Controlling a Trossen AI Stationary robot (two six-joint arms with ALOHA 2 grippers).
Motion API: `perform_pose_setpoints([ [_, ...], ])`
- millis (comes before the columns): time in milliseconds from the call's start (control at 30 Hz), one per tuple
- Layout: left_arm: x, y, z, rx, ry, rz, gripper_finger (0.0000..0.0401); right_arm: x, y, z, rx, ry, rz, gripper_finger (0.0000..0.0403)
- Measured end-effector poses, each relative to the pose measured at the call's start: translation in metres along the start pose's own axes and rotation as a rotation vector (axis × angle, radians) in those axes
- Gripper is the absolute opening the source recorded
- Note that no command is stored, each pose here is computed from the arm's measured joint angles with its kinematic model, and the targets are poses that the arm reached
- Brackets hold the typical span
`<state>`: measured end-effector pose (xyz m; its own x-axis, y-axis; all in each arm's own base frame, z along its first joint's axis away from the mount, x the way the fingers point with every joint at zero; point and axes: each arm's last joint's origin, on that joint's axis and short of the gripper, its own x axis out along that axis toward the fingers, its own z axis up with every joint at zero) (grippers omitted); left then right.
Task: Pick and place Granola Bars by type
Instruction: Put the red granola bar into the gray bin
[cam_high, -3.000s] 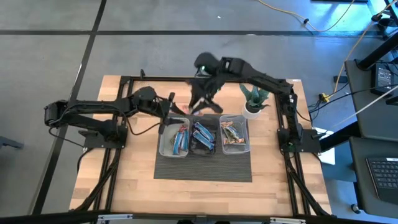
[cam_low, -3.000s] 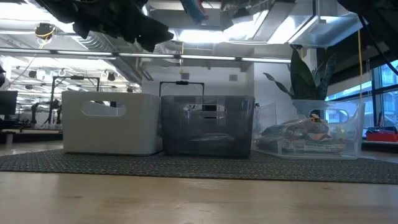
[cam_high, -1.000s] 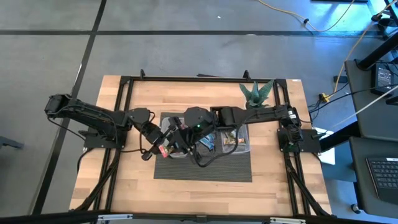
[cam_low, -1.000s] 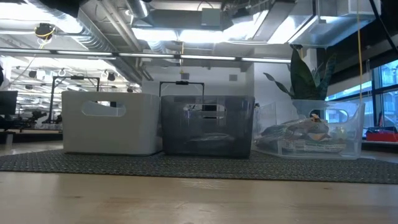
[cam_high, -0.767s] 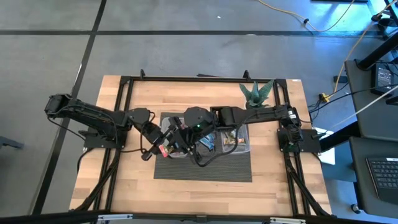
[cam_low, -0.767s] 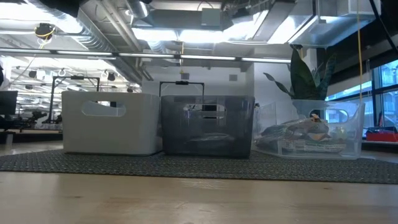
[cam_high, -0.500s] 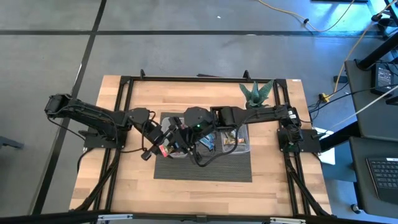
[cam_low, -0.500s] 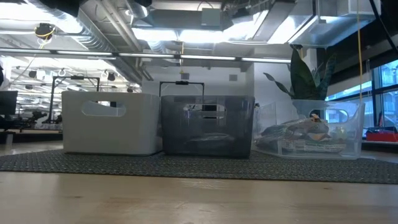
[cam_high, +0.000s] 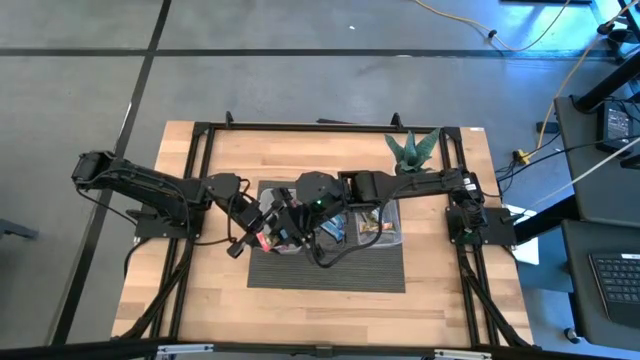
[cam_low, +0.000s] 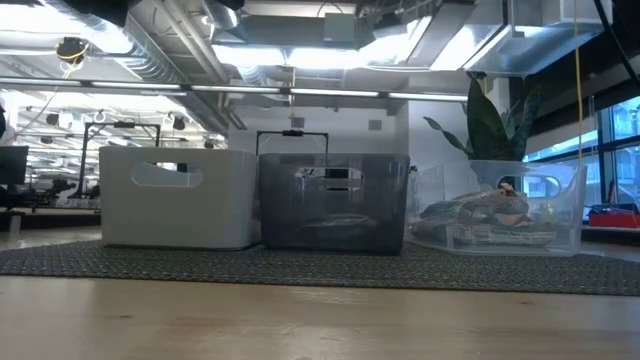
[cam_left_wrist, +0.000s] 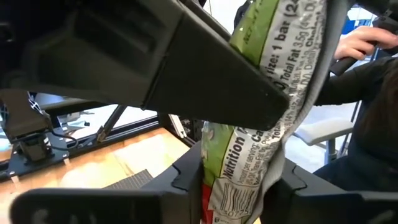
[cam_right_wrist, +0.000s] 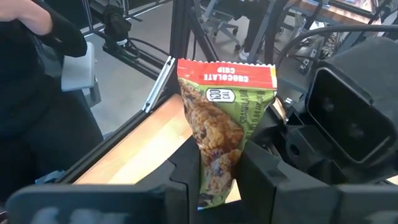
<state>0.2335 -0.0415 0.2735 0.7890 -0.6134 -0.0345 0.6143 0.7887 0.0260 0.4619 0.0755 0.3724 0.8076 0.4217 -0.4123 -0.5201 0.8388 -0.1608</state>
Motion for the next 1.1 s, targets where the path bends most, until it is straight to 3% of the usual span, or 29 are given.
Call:
perform_pose_setpoints([
  [167, 0.000, 0.000, -0.001, -0.003, 0.005, 0.003, 0.0081, 0.000, 0.000, -0.001, 0.004, 0.015, 0.005, 0.0099],
  [367, -0.001, 0.001, -0.001, -0.005, 0.008, 0.002, 0.0078, -0.001, 0.001, -0.006, 0.025, 0.062, 0.012, 0.0163],
  [567, -0.001, 0.002, -0.004, -0.024, 0.042, 0.038, 0.0076, -0.021, 0.002, 0.001, 0.068, 0.220, -0.132, 0.0224],
  [667, -0.001, 0.004, -0.009, -0.045, 0.090, 0.118, 0.0076, -0.034, 0.005, -0.006, 0.228, 0.371, -0.155, 0.0237],
  [800, -0.007, 0.012, -0.022, -0.097, 0.221, 0.318, 0.0076, -0.041, 0.016, -0.025, 0.372, 0.584, -0.108, 0.0241],
  [967, -0.020, 0.020, -0.041, -0.177, 0.435, 0.608, 0.0076, -0.029, 0.033, -0.043, 0.353, 0.700, -0.188, 0.0242],
  [1100, -0.031, 0.023, -0.051, -0.203, 0.599, 0.726, 0.0076, -0.031, 0.043, -0.057, 0.325, 0.722, -0.237, 0.0241],
])
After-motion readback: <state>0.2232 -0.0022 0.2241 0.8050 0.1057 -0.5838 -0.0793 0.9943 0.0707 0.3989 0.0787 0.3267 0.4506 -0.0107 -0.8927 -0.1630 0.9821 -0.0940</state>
